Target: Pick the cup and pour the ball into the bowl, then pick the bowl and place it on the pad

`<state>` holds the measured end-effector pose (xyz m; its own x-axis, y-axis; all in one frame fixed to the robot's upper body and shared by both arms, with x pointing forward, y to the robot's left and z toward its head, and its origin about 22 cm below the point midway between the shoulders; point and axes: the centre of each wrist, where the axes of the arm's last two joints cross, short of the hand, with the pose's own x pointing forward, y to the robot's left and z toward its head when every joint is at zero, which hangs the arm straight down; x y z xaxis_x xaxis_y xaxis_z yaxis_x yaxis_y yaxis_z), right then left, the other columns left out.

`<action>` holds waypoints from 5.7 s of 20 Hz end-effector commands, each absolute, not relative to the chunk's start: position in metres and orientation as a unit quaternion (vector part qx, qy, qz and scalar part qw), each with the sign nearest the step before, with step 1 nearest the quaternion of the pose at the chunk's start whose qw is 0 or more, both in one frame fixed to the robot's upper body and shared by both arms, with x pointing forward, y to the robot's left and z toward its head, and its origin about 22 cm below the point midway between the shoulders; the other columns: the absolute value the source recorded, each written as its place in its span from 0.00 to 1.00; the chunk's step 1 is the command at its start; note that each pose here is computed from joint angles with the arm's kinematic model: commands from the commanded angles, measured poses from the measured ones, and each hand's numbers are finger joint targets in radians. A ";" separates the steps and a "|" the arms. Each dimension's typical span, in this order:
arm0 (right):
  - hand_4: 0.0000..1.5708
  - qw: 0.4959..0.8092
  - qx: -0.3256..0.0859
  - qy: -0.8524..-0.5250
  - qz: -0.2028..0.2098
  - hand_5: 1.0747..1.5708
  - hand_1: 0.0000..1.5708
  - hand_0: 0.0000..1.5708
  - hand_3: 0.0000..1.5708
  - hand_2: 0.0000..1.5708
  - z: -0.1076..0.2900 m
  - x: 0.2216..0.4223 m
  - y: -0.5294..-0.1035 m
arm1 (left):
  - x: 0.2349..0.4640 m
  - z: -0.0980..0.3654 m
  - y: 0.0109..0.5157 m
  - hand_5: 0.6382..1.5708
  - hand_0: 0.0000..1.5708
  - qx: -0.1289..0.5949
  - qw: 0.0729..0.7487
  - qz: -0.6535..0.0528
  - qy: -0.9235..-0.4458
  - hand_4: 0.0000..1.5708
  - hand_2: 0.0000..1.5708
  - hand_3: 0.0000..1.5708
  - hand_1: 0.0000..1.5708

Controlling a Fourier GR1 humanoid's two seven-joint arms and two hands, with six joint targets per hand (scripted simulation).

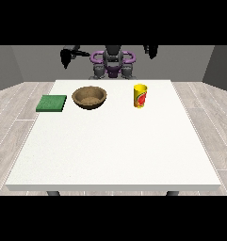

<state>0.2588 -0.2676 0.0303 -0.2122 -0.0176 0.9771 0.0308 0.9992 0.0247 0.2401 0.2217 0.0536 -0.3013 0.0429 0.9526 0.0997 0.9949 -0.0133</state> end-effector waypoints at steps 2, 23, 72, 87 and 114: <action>0.00 0.587 0.020 -0.809 -0.009 0.98 0.00 0.00 0.00 0.00 0.029 0.270 -0.275 | 0.269 0.051 0.252 0.71 0.00 0.012 0.555 -0.032 -0.831 0.00 0.00 0.00 0.00; 0.00 0.569 0.019 -0.822 0.001 0.98 0.00 0.00 0.00 0.00 0.020 0.307 -0.339 | 0.344 -0.001 0.260 0.69 0.00 0.066 0.544 -0.013 -0.836 0.00 0.00 0.00 0.00; 0.00 0.653 -0.053 -0.752 -0.067 0.96 0.00 0.00 0.00 0.04 -0.027 0.260 -0.470 | 0.348 0.019 0.069 1.00 0.69 0.388 0.418 -0.393 -0.721 0.61 1.00 1.00 0.69; 0.00 0.645 -0.040 -0.763 -0.030 0.92 0.00 0.00 0.14 0.00 0.008 0.329 -0.426 | 0.330 0.049 0.014 1.00 0.19 0.490 0.276 -0.481 -0.672 0.57 1.00 1.00 0.19; 0.27 0.693 -0.002 -0.719 -0.052 0.97 0.00 0.00 0.00 0.00 -0.037 0.306 -0.415 | 0.338 0.100 -0.008 0.88 0.97 0.543 0.045 -0.641 -0.540 0.76 1.00 1.00 0.97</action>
